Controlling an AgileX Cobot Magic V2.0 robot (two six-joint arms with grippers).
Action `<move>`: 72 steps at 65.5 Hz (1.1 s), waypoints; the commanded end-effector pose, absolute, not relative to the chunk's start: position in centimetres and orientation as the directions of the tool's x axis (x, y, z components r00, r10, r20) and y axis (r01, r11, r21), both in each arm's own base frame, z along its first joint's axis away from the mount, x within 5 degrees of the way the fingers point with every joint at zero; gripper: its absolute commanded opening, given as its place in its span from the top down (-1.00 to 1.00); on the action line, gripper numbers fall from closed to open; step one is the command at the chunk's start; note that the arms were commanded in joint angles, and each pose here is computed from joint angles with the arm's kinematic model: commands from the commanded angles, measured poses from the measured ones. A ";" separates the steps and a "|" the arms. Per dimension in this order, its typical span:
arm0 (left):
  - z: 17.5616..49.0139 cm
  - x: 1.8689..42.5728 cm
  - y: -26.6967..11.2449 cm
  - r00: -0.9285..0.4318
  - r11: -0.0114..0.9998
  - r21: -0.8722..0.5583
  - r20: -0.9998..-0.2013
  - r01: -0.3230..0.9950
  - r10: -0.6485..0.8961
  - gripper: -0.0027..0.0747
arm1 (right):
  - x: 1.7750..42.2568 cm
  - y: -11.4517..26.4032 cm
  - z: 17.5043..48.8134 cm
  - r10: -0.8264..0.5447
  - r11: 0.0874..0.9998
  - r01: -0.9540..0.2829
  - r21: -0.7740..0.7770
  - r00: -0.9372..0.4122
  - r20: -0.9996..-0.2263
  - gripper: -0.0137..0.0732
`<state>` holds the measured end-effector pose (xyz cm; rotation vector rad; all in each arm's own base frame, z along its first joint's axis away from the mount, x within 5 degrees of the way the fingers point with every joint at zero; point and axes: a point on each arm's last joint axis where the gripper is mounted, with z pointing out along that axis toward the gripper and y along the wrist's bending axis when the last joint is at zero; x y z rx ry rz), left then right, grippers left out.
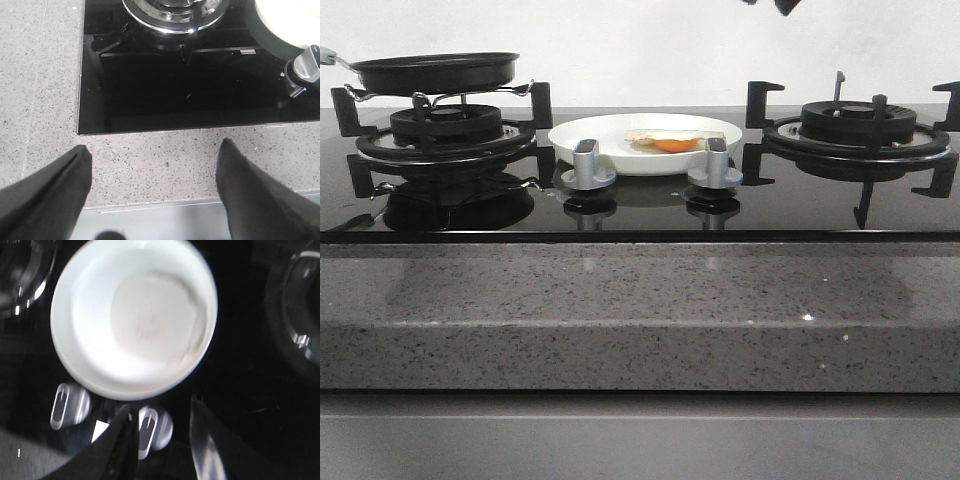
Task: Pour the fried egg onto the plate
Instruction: 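Open the right gripper and raise it away from the plate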
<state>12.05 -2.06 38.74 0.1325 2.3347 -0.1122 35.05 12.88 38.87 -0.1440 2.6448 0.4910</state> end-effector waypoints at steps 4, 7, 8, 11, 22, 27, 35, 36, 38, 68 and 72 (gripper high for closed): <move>39.8 12.1 -2.2 -0.634 0.989 -0.058 -0.772 0.138 0.043 -0.40 | 29.5 12.1 42.1 -0.039 0.925 -0.245 0.289 -0.820 -0.571 0.02; 39.8 12.1 -2.2 -0.634 0.989 -0.058 -0.772 0.138 0.043 -0.40 | 28.4 11.7 42.2 -0.033 0.924 -0.249 0.290 -0.808 -0.589 0.02; 39.8 12.1 -2.2 -0.634 0.989 -0.058 -0.772 0.138 0.043 -0.40 | 27.7 11.5 42.5 -0.029 0.923 -0.252 0.291 -0.799 -0.600 0.02; 39.8 12.1 -2.2 -0.634 0.989 -0.058 -0.772 0.138 0.043 -0.40 | 26.5 11.1 42.4 -0.023 0.922 -0.252 0.293 -0.792 -0.610 0.02; 39.8 12.1 -2.2 -0.634 0.989 -0.058 -0.772 0.138 0.043 -0.40 | 21.4 9.2 42.5 -0.008 0.921 -0.260 0.291 -0.757 -0.653 0.02; 39.8 12.1 -2.2 -0.634 0.989 -0.058 -0.772 0.138 0.043 -0.40 | 19.5 8.4 42.4 -0.004 0.921 -0.264 0.288 -0.743 -0.669 0.02; 39.8 12.1 -2.2 -0.634 0.989 -0.058 -0.772 0.138 0.043 -0.40 | 16.9 7.5 41.1 -0.004 0.922 -0.261 0.284 -0.742 -0.670 0.02; 39.8 12.1 -2.2 -0.634 0.989 -0.058 -0.772 0.138 0.043 -0.40 | 16.4 7.3 41.0 -0.002 0.922 -0.263 0.284 -0.739 -0.674 0.02; 39.8 12.1 -2.2 -0.634 0.989 -0.058 -0.772 0.138 0.043 -0.40 | 15.9 7.1 40.4 -0.004 0.923 -0.260 0.284 -0.744 -0.668 0.02; 39.8 12.1 -2.2 -0.634 0.989 -0.058 -0.772 0.138 0.043 -0.40 | 10.5 5.2 36.0 -0.002 0.924 -0.256 0.285 -0.747 -0.665 0.02; 39.8 12.1 -2.2 -0.634 0.989 -0.058 -0.772 0.138 0.043 -0.40 | 10.5 5.2 36.0 -0.002 0.924 -0.257 0.285 -0.746 -0.666 0.02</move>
